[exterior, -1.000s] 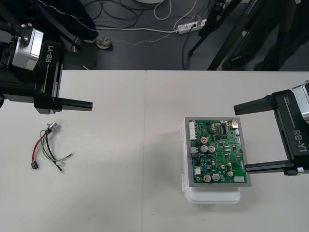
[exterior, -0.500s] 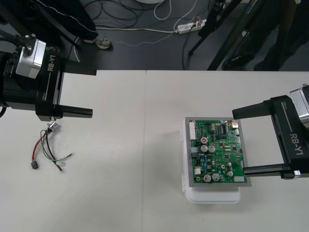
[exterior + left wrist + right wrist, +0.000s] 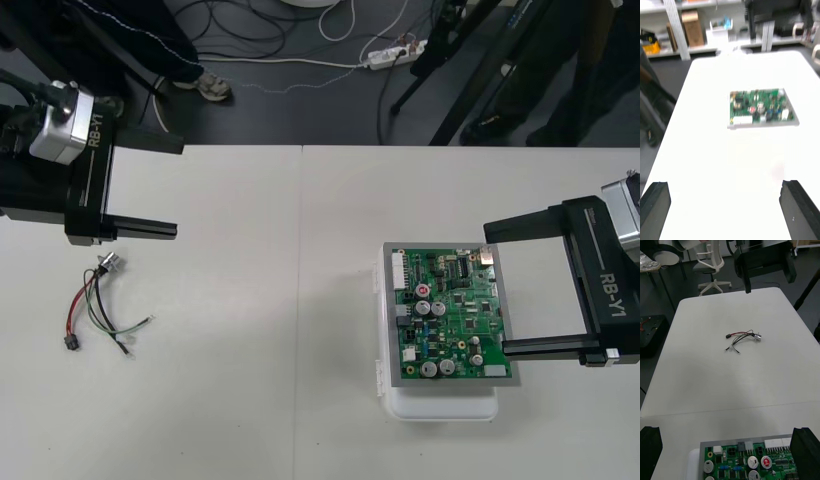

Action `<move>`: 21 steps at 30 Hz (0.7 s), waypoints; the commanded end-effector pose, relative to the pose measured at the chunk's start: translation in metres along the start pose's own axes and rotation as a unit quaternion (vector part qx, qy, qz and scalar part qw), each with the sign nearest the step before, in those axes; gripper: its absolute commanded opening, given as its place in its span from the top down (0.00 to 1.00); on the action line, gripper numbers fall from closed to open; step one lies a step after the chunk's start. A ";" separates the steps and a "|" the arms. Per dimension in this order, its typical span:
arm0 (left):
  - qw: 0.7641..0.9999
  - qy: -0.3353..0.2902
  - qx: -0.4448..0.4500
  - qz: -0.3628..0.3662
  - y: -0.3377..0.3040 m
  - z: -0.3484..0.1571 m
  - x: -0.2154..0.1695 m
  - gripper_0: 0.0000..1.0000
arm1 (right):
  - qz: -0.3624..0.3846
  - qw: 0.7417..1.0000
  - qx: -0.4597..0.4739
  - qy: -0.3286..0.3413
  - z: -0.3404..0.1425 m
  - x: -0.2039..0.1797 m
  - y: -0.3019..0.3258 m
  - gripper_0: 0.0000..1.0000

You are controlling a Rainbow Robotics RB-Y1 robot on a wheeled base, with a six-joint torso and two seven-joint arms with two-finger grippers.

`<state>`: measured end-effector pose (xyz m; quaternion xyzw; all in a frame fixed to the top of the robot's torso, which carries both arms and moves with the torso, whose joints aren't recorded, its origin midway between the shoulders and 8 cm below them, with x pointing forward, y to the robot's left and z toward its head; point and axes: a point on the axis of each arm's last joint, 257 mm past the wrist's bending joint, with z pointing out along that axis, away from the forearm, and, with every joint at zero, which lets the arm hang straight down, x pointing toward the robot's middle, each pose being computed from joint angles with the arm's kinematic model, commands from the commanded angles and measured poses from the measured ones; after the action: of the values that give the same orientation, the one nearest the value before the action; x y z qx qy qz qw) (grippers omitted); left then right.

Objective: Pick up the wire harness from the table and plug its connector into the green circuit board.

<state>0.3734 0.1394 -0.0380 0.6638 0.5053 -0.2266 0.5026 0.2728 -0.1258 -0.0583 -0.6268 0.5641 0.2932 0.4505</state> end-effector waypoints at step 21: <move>0.915 0.251 0.113 0.294 -0.002 -0.081 0.100 0.14 | -0.050 0.991 0.023 -0.120 -0.053 0.008 -0.004 0.00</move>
<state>0.3949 0.2296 -0.0848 0.8331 0.4047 0.0120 0.3769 0.2770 -0.1626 -0.0430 -0.6097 0.4775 0.3392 0.5342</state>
